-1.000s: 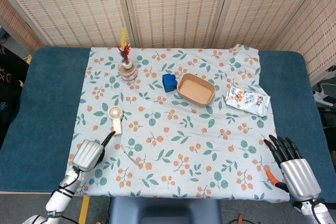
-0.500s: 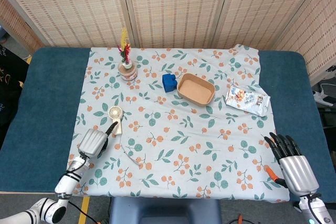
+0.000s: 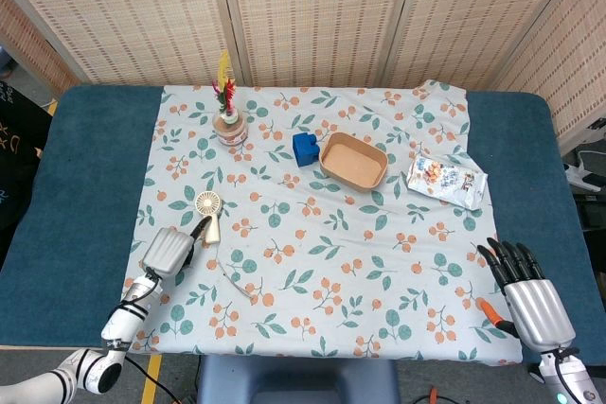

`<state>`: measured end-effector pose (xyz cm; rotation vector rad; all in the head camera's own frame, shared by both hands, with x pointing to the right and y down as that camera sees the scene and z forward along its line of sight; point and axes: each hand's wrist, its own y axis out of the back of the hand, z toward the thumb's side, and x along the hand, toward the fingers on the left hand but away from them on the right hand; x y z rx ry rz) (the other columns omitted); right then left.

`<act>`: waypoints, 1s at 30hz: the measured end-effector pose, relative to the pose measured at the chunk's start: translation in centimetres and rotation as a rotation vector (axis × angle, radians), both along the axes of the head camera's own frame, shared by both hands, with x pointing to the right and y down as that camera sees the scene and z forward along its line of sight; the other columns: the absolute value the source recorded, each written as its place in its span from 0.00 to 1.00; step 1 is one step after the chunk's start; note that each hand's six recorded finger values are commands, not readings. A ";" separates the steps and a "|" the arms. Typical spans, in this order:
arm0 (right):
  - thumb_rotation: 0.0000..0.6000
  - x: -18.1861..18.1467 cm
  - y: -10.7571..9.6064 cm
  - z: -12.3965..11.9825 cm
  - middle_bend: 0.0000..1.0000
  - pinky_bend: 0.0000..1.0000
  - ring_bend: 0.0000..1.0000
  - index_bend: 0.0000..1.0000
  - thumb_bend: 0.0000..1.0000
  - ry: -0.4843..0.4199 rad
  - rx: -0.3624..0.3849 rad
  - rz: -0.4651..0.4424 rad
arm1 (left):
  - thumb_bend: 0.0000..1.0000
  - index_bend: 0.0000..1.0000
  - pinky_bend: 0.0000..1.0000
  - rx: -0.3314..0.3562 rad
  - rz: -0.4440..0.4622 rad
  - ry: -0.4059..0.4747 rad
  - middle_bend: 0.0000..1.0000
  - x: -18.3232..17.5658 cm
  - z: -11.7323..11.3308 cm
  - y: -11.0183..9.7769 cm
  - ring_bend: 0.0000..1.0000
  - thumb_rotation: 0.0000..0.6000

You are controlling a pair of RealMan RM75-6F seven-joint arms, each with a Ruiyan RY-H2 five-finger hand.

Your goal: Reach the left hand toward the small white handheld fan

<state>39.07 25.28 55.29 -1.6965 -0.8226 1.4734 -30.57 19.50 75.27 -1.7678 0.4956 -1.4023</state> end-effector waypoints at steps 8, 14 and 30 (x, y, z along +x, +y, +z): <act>1.00 -0.1 0.1 0.1 0.00 0.00 0.00 0.00 0.18 0.003 -0.002 -0.003 | 0.88 0.02 0.90 -0.002 -0.002 -0.008 0.92 -0.4 0.1 0.0 0.78 1.00; 1.00 0.0 0.0 -0.1 0.00 0.00 0.00 0.00 0.18 0.002 0.005 0.001 | 0.88 0.02 0.90 -0.011 0.019 -0.021 0.92 -0.3 0.3 0.4 0.78 1.00; 1.00 0.0 0.0 -0.5 0.00 0.00 0.00 0.00 0.18 -0.006 0.014 0.000 | 0.87 0.00 0.90 -0.012 0.044 -0.050 0.92 -0.3 0.2 0.4 0.78 1.00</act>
